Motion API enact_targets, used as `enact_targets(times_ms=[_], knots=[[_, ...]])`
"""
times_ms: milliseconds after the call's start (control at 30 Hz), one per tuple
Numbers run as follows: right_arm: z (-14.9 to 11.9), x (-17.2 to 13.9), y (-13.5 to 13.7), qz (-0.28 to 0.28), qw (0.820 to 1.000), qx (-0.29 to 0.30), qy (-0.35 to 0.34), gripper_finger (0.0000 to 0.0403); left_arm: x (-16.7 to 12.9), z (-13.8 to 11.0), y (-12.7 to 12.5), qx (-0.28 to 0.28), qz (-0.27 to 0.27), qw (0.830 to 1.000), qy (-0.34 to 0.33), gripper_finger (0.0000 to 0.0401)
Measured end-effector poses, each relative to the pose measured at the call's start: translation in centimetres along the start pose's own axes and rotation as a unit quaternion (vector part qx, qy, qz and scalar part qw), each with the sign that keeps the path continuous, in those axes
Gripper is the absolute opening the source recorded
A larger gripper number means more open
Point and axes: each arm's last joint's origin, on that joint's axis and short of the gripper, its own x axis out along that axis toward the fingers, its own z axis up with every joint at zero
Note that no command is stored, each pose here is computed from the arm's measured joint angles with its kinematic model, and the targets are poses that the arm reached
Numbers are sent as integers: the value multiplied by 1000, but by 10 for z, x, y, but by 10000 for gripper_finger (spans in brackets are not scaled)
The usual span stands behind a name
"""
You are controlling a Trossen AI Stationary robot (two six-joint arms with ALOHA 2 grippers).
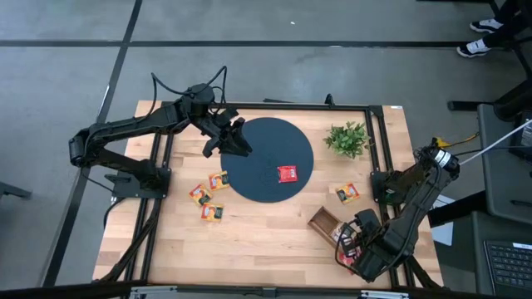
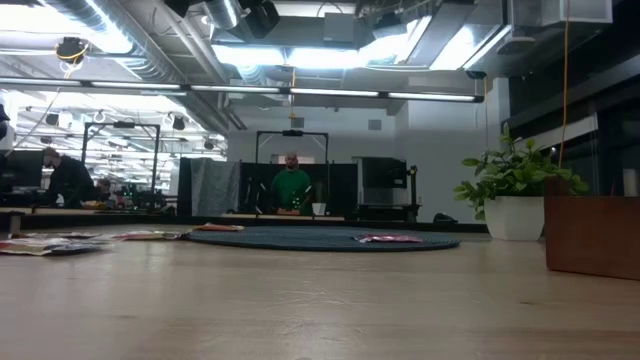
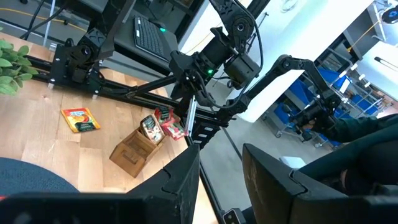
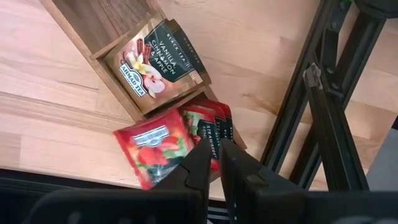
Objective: Pick & Place Tea
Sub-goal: Put the red tea bag into the right section of the wooden organizer
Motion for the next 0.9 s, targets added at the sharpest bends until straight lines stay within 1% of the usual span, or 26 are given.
enact_targets(times_ms=[200,300,333,400,467,533,633,767,900], knots=[[-1,0,1,7,1000,1,6,39,0,0,0,0,0,1000,0,118],[-2,0,4,20,1000,15,17,39,0,0,0,0,0,1000,0,118],[-3,-2,5,31,999,17,24,39,0,0,0,-1,0,1000,0,118],[-2,-8,6,71,997,18,31,39,0,0,0,-2,0,1000,0,118],[2,-16,4,119,993,17,19,39,0,0,0,-2,-3,1000,2,118],[6,-23,2,152,988,21,8,39,2,-1,-1,-3,-5,1000,5,118],[7,-30,0,185,982,24,20,39,5,-3,-4,-3,-11,1000,10,118],[-2,-35,4,225,973,18,54,39,13,-7,-11,-3,-26,999,23,118],[-6,-38,7,249,966,17,74,39,23,-11,-17,5,-19,999,30,118]])
